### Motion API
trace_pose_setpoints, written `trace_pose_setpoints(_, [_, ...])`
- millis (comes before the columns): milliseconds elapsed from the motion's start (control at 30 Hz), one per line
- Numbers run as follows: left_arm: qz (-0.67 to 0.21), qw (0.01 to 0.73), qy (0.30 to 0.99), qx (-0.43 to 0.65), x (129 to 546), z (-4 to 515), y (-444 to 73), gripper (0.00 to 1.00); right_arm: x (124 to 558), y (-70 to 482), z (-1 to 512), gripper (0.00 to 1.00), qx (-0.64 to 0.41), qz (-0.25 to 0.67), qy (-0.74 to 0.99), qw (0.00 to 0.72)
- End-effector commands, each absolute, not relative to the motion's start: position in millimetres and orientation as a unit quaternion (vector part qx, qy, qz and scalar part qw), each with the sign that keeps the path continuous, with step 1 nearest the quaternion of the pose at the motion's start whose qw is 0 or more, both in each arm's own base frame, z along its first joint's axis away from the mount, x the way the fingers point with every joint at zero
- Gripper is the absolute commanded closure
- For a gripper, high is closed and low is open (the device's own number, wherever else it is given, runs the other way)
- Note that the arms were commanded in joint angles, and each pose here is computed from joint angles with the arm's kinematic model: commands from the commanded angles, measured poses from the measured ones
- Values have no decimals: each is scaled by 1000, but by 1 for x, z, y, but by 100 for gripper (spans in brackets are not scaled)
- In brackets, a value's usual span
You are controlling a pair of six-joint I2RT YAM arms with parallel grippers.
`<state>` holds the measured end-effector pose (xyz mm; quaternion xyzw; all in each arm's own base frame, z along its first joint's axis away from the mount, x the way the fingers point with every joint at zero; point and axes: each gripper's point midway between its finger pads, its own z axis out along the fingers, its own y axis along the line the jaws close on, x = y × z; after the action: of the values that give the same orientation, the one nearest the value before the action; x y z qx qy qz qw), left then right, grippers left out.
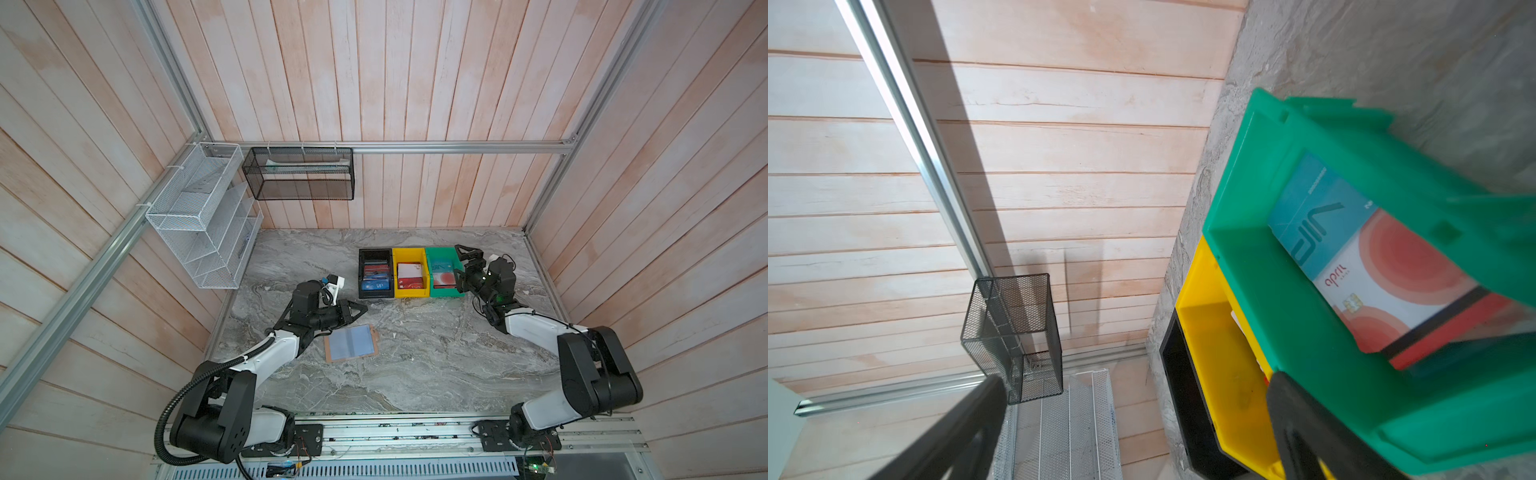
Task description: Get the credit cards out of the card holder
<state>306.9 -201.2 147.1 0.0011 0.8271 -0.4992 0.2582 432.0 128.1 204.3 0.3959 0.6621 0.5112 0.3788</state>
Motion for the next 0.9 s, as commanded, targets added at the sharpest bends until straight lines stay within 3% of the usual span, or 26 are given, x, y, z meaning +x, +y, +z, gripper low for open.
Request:
trace_pose_setpoints(0, [-465,295,835,-5,318,157,-181,73,415,120,231,2,279,448,720,450])
trace_pose_setpoints(267, [-330,366,869,-42,338,161,-117,64,343,79,280,2,78,243,764,593])
trace_pose_setpoints(467, [-245,472,846,-46,346,187,-78,54,299,36,282,2,47,107,722,682])
trace_pose_setpoints(733, [-112,564,814,-86,348,198,-24,31,285,8,220,2,11,0,678,735])
trace_pose_setpoints(867, [-63,605,790,-83,346,203,-8,29,290,1,189,2,3,-19,683,730])
